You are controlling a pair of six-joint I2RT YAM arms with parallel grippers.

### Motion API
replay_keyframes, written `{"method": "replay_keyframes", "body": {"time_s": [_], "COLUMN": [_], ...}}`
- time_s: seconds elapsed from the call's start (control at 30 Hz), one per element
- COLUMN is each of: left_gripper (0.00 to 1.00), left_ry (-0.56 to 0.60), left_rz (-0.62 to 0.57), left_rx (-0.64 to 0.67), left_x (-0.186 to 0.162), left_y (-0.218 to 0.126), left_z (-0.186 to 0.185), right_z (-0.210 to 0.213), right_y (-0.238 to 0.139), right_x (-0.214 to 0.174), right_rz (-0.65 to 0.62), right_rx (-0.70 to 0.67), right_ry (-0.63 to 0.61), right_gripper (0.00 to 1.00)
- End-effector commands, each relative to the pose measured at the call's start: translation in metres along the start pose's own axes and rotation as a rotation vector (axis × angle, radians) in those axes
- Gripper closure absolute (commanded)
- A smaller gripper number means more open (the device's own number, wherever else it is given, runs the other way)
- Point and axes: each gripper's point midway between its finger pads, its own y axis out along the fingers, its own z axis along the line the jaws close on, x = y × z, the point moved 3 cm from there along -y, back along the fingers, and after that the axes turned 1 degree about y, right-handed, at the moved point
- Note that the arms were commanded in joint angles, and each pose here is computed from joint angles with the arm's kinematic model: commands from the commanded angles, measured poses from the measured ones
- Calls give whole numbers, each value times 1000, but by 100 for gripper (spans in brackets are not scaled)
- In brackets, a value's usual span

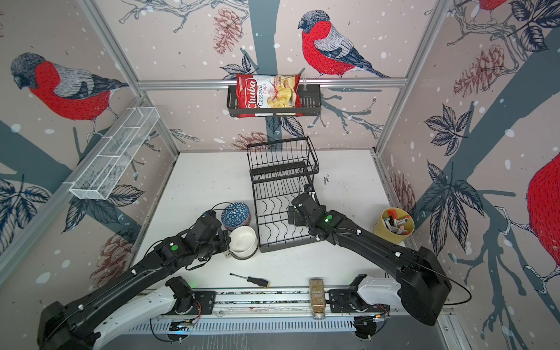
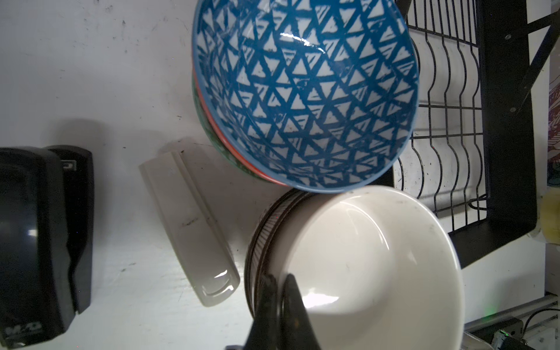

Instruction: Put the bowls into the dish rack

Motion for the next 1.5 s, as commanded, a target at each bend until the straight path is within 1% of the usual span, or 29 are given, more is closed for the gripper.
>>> {"method": "replay_keyframes", "body": {"time_s": [0.0, 0.13, 0.2, 0.37, 0.63, 0.67, 0.87, 0.97, 1.1, 1.2, 1.47], "left_gripper": [100, 100, 100, 100, 100, 100, 100, 100, 100, 100, 100], "left_ry": [17, 28, 37, 57, 75, 76, 87, 89, 92, 96, 95], "left_rz": [-23, -32, -40, -66, -86, -88, -95, -94, -84, -60, 0], "left_rx": [-28, -55, -81, -157, -181, -184, -189, -184, -167, -131, -68], "left_x": [5, 6, 7, 12, 14, 14, 15, 15, 13, 8, 0], "left_y": [-3, -6, -8, -14, -18, -18, -19, -19, -15, -9, 6], "left_z": [-6, -10, -14, -25, -28, -28, -29, -28, -25, -20, -11], "right_z": [3, 6, 8, 16, 39, 42, 67, 76, 79, 79, 75], "right_y": [0, -1, 5, 5, 1, -7, -19, -21, -18, -15, -10], "right_x": [4, 4, -1, -1, -1, 4, -1, -6, -10, -11, -11], "right_rz": [-16, -16, 5, 10, 18, -3, -8, 7, 27, 31, 29], "right_rx": [15, 29, 25, 76, 242, 281, 488, 559, 572, 568, 529], "right_ry": [14, 14, 4, 4, -18, -18, -81, -105, -117, -117, -109], "right_gripper": [1, 1, 1, 1, 1, 1, 1, 1, 1, 1, 1]}}
